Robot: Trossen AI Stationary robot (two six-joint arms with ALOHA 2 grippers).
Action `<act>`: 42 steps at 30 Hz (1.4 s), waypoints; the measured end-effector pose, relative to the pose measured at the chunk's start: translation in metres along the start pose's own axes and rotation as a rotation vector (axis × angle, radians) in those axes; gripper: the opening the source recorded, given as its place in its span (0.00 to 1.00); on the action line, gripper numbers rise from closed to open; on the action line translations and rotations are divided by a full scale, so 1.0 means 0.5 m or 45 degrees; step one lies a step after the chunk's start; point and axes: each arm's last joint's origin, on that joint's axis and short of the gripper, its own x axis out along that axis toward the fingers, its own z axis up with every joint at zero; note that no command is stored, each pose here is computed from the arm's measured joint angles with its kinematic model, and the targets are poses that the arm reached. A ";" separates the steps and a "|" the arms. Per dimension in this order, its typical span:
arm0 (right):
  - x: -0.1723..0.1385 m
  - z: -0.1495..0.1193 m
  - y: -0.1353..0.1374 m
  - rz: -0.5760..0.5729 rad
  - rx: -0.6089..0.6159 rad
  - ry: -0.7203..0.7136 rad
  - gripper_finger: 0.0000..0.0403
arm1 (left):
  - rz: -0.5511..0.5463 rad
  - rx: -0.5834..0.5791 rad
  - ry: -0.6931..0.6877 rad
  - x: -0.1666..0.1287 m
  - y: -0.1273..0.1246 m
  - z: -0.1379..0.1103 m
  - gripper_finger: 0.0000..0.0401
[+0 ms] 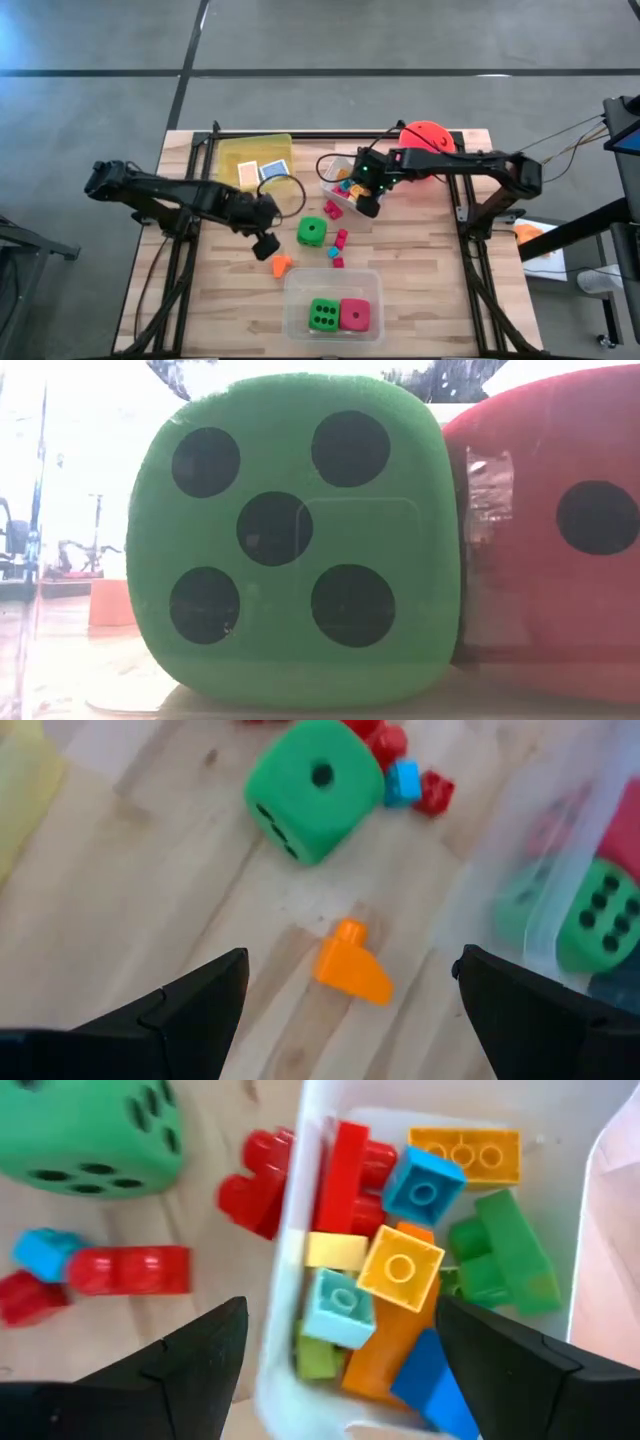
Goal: Pick & Place Toys
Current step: Put the orange game piece into the white bin
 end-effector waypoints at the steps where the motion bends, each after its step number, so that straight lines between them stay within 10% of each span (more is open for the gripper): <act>1: -0.011 -0.001 0.006 0.007 0.000 -0.015 0.79 | 0.004 0.020 0.007 0.003 -0.004 -0.007 0.86; 4: -0.043 -0.006 0.027 0.034 0.019 -0.065 0.79 | 0.017 -0.018 0.041 0.016 -0.008 -0.025 0.86; 10: -0.093 -0.016 0.061 0.060 0.147 -0.163 0.79 | 0.012 -0.750 0.186 0.068 -0.015 -0.073 0.86; 17: -0.117 -0.027 0.099 0.062 0.192 -0.223 0.79 | 0.034 -1.176 0.194 0.130 -0.039 -0.136 0.86; 42: -0.112 -0.034 0.127 0.075 0.198 -0.199 0.79 | 0.174 -1.126 0.209 0.289 -0.056 -0.124 0.86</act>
